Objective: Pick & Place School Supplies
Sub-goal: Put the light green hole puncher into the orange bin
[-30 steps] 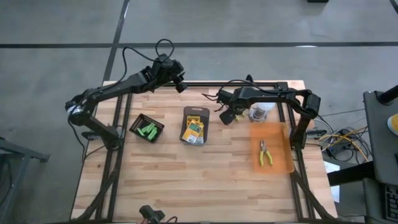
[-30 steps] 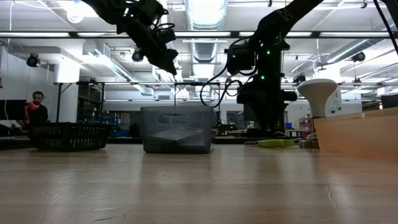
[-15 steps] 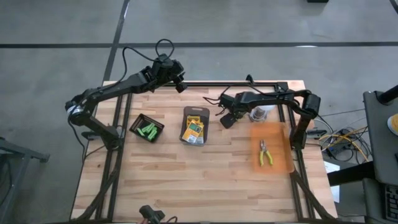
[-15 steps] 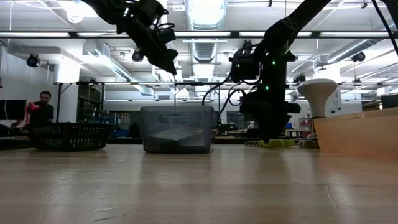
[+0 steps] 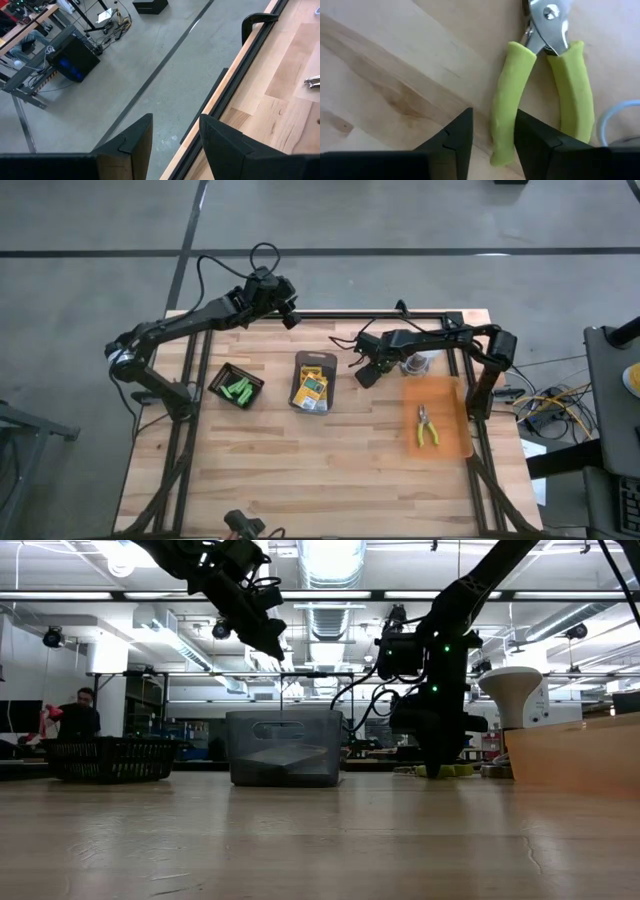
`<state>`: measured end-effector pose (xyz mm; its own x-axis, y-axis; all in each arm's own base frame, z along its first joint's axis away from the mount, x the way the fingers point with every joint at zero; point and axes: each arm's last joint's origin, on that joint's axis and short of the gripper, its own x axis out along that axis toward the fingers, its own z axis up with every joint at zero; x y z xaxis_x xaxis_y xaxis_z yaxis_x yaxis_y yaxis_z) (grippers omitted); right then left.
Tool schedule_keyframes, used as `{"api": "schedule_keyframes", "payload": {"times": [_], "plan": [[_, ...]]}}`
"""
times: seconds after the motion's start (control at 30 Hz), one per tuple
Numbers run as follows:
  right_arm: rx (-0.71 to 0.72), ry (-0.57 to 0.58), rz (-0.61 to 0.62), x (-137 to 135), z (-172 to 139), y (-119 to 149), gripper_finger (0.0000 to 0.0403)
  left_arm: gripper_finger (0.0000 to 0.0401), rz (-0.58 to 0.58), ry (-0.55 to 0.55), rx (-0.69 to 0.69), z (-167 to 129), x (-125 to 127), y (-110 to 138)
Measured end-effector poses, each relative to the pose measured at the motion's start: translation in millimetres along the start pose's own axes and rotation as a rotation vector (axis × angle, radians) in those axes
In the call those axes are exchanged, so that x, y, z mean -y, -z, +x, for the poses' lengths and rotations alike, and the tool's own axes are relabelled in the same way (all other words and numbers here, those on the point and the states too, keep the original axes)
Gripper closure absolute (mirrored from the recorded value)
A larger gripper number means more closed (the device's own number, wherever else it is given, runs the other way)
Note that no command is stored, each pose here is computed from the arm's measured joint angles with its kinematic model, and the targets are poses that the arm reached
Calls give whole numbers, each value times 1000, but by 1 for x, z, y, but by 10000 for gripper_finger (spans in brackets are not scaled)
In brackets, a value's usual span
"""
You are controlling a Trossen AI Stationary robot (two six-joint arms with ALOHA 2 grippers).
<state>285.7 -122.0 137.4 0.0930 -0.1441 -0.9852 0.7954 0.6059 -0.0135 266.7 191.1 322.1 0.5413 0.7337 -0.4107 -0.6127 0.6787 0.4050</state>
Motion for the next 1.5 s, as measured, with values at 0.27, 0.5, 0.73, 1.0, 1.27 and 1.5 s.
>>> {"api": "schedule_keyframes", "payload": {"times": [0.27,0.5,0.73,1.0,1.27,1.5], "plan": [[-10,-21,0,-1,-1,0,344,233,-2,0,0,0,0,0],[-4,-28,-2,-4,-5,-5,372,233,-2,0,0,0,0,0],[60,-62,4,-12,-23,-22,356,233,-2,0,0,0,0,0],[146,-99,-52,-21,-69,-49,359,233,82,-58,-21,0,-2,1],[179,-113,-68,-26,-134,-66,356,233,104,-144,-56,0,-4,1],[252,-158,-106,-24,-207,-56,358,233,109,-131,-62,0,-4,2]]}}
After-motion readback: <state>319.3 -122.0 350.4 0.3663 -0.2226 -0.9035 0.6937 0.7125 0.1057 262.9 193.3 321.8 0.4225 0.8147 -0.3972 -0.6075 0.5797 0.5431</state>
